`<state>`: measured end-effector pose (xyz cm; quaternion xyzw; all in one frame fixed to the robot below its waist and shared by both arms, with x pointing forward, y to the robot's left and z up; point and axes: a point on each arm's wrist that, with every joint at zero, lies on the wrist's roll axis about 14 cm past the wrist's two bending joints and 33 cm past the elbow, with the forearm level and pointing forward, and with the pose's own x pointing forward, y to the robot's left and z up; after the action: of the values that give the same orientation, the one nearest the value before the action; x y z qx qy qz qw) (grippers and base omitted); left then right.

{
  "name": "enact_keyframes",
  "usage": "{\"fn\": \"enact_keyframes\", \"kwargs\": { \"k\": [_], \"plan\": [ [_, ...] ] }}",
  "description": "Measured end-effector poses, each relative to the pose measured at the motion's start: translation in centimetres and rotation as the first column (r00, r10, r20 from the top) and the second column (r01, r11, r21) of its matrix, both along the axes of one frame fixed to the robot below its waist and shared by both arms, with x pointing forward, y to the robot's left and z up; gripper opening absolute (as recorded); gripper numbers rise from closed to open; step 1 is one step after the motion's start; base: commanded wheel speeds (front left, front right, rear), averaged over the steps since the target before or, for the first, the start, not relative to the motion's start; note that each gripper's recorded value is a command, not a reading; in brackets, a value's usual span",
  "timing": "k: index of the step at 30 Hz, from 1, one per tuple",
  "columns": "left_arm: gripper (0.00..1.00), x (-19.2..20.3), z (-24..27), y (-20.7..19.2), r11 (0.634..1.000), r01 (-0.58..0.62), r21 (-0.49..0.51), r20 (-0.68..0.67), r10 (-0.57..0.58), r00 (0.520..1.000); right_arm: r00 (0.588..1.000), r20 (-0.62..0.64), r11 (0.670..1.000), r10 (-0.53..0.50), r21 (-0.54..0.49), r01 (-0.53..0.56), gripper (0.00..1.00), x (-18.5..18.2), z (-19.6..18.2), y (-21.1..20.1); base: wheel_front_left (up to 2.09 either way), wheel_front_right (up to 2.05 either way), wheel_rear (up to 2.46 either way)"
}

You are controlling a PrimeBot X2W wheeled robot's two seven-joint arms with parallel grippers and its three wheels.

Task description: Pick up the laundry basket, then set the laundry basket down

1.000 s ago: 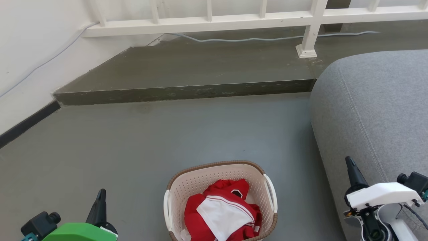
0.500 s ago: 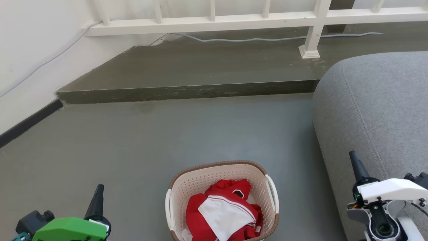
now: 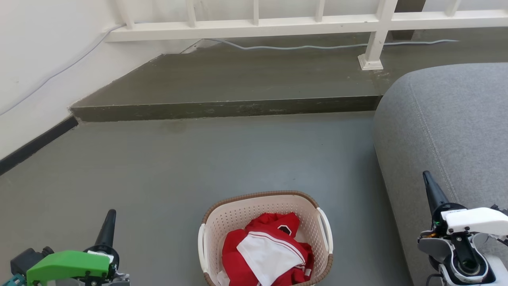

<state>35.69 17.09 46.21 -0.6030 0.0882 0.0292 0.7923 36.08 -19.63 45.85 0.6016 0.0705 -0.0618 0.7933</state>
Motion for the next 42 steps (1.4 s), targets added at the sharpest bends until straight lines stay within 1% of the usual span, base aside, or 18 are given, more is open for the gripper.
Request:
{"fn": "enact_keyframes", "kwargs": {
  "k": [9,20,42],
  "plan": [
    [0.00,0.7,0.6,0.5,0.992,-0.028,-0.123,0.023,0.031,0.999,0.999,0.041,0.992,-0.028,0.126,0.022,0.00,0.7,0.9,-0.3,0.00,0.00,0.00],
    [0.00,1.3,1.4,1.5,0.962,-0.063,-0.264,0.046,0.078,0.996,0.994,0.087,0.961,-0.066,0.274,0.040,0.00,1.3,1.9,-0.8,0.00,0.00,0.00],
    [0.00,1.4,1.3,1.6,0.961,-0.062,-0.268,0.047,0.077,0.996,0.994,0.085,0.959,-0.070,0.280,0.044,0.00,1.3,1.9,-0.9,0.00,0.00,0.00]
  ]
}}
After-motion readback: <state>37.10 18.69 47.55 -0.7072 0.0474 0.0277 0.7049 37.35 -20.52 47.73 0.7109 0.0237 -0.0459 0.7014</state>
